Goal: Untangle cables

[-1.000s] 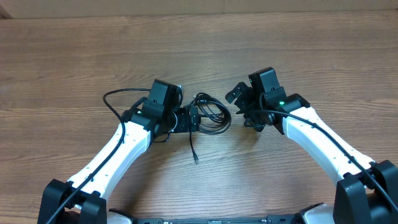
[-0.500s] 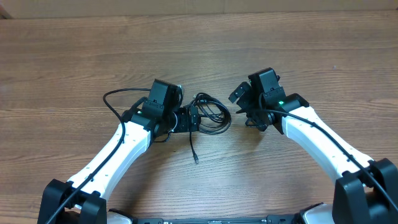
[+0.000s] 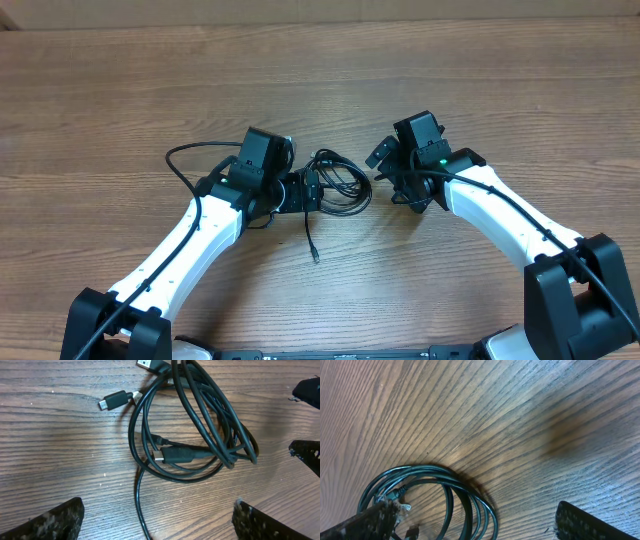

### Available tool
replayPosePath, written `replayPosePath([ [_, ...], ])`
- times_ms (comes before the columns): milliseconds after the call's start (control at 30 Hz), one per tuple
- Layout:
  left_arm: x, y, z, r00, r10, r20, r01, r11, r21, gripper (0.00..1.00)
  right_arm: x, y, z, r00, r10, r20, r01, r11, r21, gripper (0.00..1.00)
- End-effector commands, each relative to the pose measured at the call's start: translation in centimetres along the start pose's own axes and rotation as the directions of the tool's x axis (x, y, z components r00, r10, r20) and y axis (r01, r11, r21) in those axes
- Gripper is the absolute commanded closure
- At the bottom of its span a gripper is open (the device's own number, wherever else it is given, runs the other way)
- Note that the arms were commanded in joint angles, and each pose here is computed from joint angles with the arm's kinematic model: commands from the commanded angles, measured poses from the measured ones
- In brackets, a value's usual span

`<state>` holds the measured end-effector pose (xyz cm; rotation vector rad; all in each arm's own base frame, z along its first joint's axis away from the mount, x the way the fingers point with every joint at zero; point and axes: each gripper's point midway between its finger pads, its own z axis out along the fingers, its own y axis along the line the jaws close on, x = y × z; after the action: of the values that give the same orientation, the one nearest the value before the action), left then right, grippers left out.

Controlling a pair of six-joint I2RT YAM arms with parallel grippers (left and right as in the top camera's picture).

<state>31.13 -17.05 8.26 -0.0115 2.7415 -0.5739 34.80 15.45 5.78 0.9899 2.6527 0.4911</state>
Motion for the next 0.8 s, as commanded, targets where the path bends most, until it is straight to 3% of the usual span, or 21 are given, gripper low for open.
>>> replayPosePath([
  [0,-0.5,-0.2,0.0,1.000,0.016,0.011,-0.016,1.000,-0.004,0.05,0.1,0.1,0.0,1.000,-0.003,0.001,0.003,1.000,-0.004,0.00],
  [100,-0.5,-0.2,0.0,1.000,0.016,0.011,-0.016,1.000,-0.004,0.05,0.1,0.1,0.0,1.000,-0.003,0.000,0.003,1.000,-0.004,0.04],
  [133,-0.5,-0.2,0.0,1.000,0.016,0.011,-0.016,1.000,-0.004,0.04,0.1,0.1,0.0,1.000,-0.003,0.000,0.003,1.000,-0.004,0.20],
  [233,-0.5,-0.2,0.0,1.000,0.016,0.011,-0.016,1.000,-0.004,0.04,0.1,0.1,0.0,1.000,-0.003,0.000,0.003,1.000,-0.004,0.46],
  [433,-0.5,-0.2,0.0,1.000,0.016,0.011,-0.016,1.000,-0.004,0.04,0.2,0.1,0.0,1.000,-0.004,-0.001,0.004,1.000,-0.004,0.73],
  [533,-0.5,-0.2,0.0,1.000,0.016,0.012,-0.016,1.000,-0.004,0.03,0.3,0.3,0.0,1.000,-0.006,-0.003,0.006,1.000,-0.011,0.81],
  [767,-0.6,-0.2,0.0,1.000,0.017,0.014,-0.017,1.000,-0.003,0.03,1.5,1.4,0.1,0.999,-0.029,-0.034,0.027,0.998,-0.048,0.85],
])
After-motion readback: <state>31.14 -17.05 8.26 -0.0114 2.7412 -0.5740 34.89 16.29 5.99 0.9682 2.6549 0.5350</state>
